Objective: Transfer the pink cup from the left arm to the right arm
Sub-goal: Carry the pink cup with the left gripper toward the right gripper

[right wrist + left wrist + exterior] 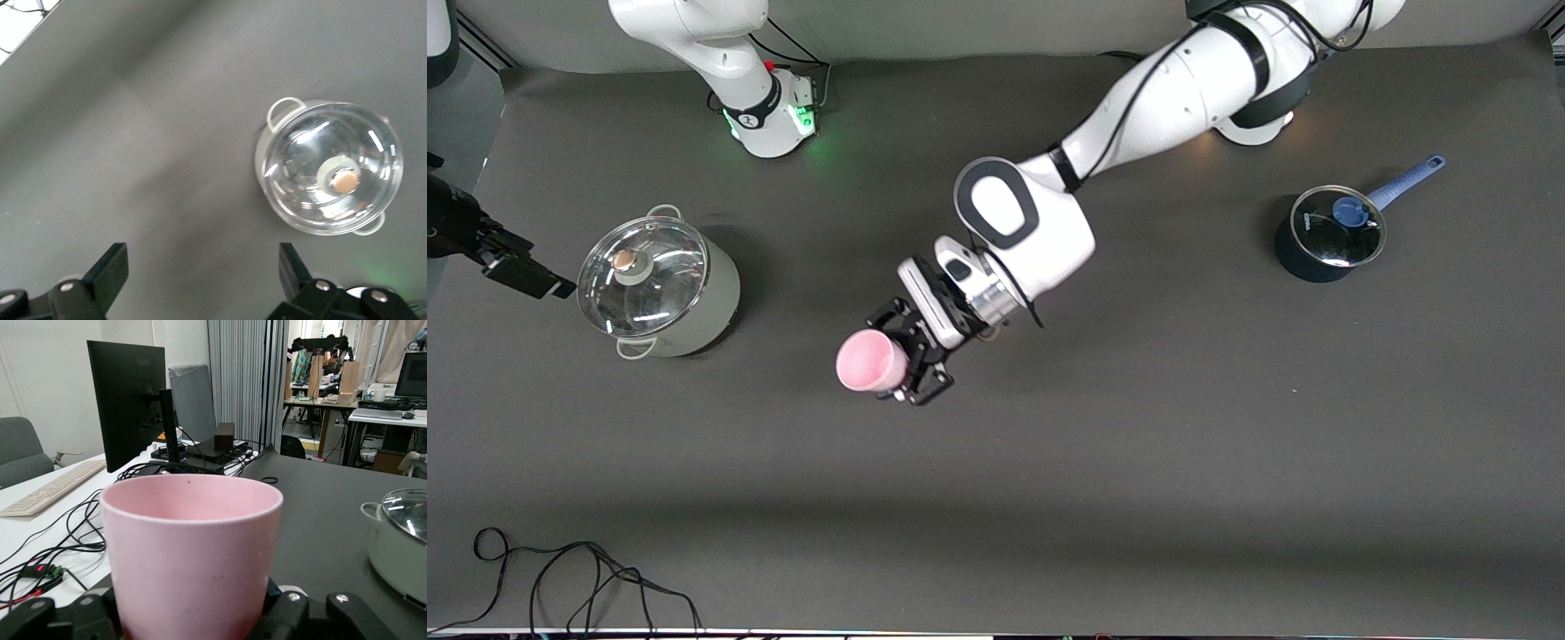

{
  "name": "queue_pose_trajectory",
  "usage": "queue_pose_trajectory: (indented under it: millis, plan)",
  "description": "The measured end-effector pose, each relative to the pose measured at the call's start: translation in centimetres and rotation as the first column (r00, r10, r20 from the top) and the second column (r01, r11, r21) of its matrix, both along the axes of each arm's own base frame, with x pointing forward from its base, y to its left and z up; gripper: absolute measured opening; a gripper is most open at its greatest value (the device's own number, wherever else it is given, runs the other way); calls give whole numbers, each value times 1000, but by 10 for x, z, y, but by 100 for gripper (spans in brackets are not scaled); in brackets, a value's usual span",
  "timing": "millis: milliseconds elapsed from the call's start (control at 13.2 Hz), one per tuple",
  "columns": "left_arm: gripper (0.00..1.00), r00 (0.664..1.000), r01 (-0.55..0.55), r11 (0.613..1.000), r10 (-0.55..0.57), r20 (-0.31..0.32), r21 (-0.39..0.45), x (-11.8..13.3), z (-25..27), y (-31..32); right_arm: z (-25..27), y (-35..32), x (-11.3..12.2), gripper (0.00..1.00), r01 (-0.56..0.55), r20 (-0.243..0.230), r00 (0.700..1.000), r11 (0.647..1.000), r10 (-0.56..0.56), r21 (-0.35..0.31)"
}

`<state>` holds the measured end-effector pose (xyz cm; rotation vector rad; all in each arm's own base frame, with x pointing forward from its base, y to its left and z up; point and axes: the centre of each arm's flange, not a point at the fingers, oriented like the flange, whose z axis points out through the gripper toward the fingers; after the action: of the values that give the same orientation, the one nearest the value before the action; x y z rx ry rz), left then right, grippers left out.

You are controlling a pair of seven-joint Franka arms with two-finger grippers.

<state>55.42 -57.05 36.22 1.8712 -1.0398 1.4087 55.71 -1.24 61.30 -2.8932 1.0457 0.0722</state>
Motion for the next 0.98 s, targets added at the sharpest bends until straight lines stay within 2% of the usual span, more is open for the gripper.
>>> queue_pose_trajectory:
  millis: [226,528,679,981]
  plan:
    - [63,1000,-6,1000,6,11,7,-27,12,-21,6,42,3,100,7,8,1000,1000,-7,8]
    - [63,1000,-6,1000,6,14,30,-56,13,-40,19,81,3,100,94,1,995,988,-95,121]
    - [63,1000,-12,999,11,17,34,-60,14,-42,27,97,1,100,145,-18,989,973,-144,180]
    - [63,1000,-17,999,17,21,32,-58,16,-41,27,145,-6,100,192,-79,981,950,-178,245]
